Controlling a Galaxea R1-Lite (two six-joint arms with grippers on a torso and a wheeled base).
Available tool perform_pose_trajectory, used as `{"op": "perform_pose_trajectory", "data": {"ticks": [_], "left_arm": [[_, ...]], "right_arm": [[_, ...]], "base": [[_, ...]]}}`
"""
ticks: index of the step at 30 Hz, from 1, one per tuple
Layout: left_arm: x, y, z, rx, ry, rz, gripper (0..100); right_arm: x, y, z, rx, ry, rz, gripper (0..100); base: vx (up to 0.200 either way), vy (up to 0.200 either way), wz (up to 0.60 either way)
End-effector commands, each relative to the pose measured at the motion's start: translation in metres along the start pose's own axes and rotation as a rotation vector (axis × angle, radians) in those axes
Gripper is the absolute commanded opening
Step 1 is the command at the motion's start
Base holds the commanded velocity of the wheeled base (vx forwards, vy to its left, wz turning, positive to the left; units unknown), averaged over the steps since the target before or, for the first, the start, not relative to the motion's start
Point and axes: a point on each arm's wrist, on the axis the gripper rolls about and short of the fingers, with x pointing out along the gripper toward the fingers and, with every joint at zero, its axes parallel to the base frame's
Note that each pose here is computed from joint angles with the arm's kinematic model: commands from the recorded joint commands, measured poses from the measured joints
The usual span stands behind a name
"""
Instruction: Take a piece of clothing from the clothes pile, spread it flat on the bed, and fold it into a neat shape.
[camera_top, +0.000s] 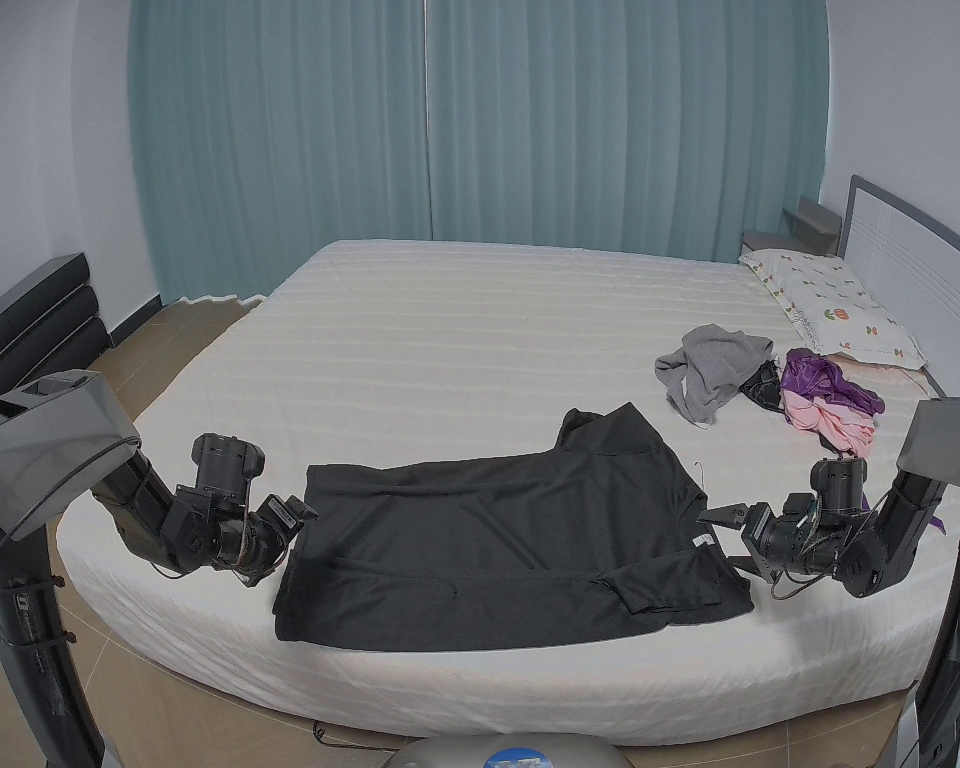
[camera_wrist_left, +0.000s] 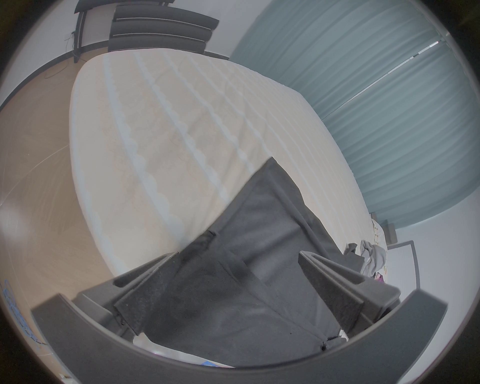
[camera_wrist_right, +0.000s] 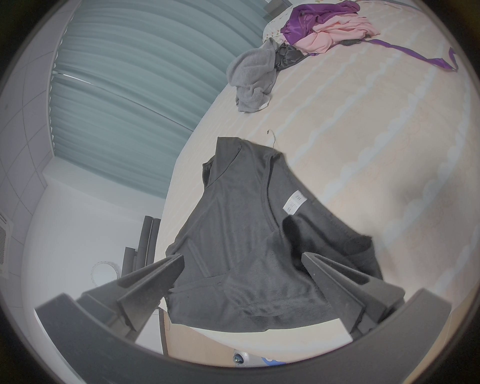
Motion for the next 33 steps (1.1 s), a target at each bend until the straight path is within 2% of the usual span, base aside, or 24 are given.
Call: {"op": "perform_pose_trajectory", "data": {"ticks": [1,5,8,11,17,22,24,26,28,30,33], "left_arm": [[-0.001,-0.002,-0.001,0.004,0.000,-0.007,100],[-0.001,-0.004,-0.001,-0.018,-0.003,-0.014,100],[-0.001,-0.009,0.003,-0.074,-0.013,-0.024,100],[-0.001,-0.008,0.004,-0.079,-0.011,-0.025,100],[-0.002,-0.007,0.000,-0.064,-0.003,-0.020,100],[-0.002,-0.009,0.002,-0.065,0.009,-0.028,100],[-0.002,-0.007,0.002,-0.062,0.046,-0.032,100],[-0.002,-0.005,0.002,-0.040,0.063,-0.023,100],[0.000,-0.001,0.000,0.006,0.077,-0.004,100],[-0.001,0.006,-0.004,0.089,0.101,0.027,100],[0.000,0.010,-0.006,0.136,0.112,0.038,100]], "right_arm": [[0.000,0.000,0.000,0.000,0.000,0.000,100],[0.000,0.000,0.000,0.000,0.000,0.000,100],[0.000,-0.001,0.000,0.000,0.001,-0.001,100],[0.000,-0.001,0.000,0.000,0.001,-0.001,100],[0.001,-0.001,0.000,0.001,0.003,-0.003,100],[0.002,-0.002,-0.001,0.001,0.006,-0.006,100],[0.003,-0.003,-0.001,0.003,0.007,-0.009,100],[0.003,-0.003,-0.002,0.002,0.009,-0.009,100],[0.003,-0.003,-0.001,0.002,0.008,-0.008,100],[0.003,-0.003,-0.001,0.002,0.008,-0.008,100],[0.003,-0.003,-0.002,0.001,0.012,-0.011,100]], "base": [[0.000,0.000,0.00],[0.000,0.000,0.00],[0.000,0.000,0.00],[0.000,0.000,0.00],[0.200,0.000,0.00],[0.000,0.000,0.00],[0.000,0.000,0.00],[0.000,0.000,0.00],[0.000,0.000,0.00],[0.000,0.000,0.00],[0.000,0.000,0.00]]}}
